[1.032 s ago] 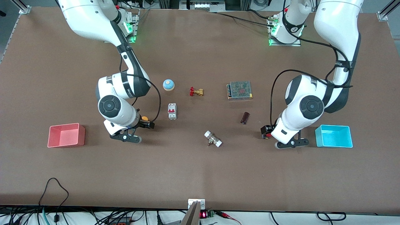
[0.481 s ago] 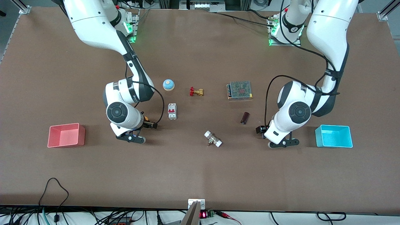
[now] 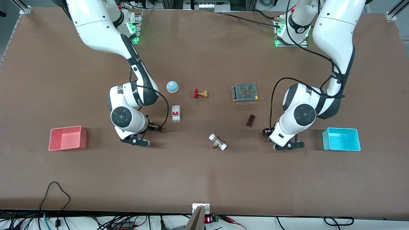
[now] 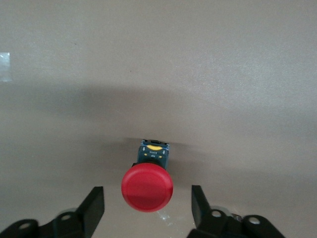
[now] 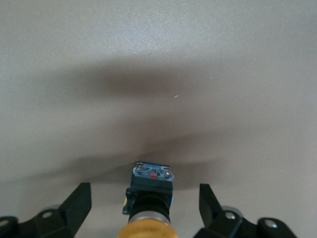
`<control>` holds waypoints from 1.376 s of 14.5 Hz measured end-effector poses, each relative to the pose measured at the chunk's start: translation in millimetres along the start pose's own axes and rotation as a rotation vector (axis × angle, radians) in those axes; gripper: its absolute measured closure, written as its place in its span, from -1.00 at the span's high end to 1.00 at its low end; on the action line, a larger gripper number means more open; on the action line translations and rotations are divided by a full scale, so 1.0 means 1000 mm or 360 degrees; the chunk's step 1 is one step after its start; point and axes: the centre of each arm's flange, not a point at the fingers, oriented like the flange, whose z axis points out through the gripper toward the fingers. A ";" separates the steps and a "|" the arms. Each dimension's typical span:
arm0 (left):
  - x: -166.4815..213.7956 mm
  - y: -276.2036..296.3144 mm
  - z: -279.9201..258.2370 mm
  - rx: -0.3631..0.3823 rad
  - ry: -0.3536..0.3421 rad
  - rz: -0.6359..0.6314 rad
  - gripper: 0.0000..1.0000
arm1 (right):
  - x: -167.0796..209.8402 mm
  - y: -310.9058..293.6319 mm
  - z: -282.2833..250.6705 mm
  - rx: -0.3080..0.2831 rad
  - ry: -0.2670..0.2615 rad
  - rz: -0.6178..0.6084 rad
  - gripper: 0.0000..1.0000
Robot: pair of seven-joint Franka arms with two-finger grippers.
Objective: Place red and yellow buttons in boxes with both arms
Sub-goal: 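Close the left gripper on the red button while the right gripper grips yellow, then carry the red button to the cyan box while the right gripper carries yellow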
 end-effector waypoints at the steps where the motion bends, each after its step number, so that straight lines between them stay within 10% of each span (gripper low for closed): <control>1: 0.000 0.000 0.000 0.0000 0.0000 0.0000 0.28 | 0.000 0.000 0.000 0.0000 -0.0002 0.0001 0.93; 3: 0.000 0.000 0.000 0.0000 0.0000 0.0000 0.12 | 0.000 0.000 0.000 0.0001 -0.0004 0.0007 0.53; 6: 0.000 -0.001 0.000 0.0001 0.0000 -0.0002 -0.19 | -0.001 0.000 0.001 -0.0002 -0.0009 0.0010 0.52; 15: 0.008 -0.013 -0.013 0.0002 0.0031 -0.0035 -0.19 | -0.004 0.002 0.005 -0.0022 -0.0047 0.0011 0.44; 20: 0.017 -0.043 -0.051 0.0011 0.0050 -0.0038 -0.19 | -0.003 0.003 0.005 -0.0023 -0.0047 0.0012 -0.15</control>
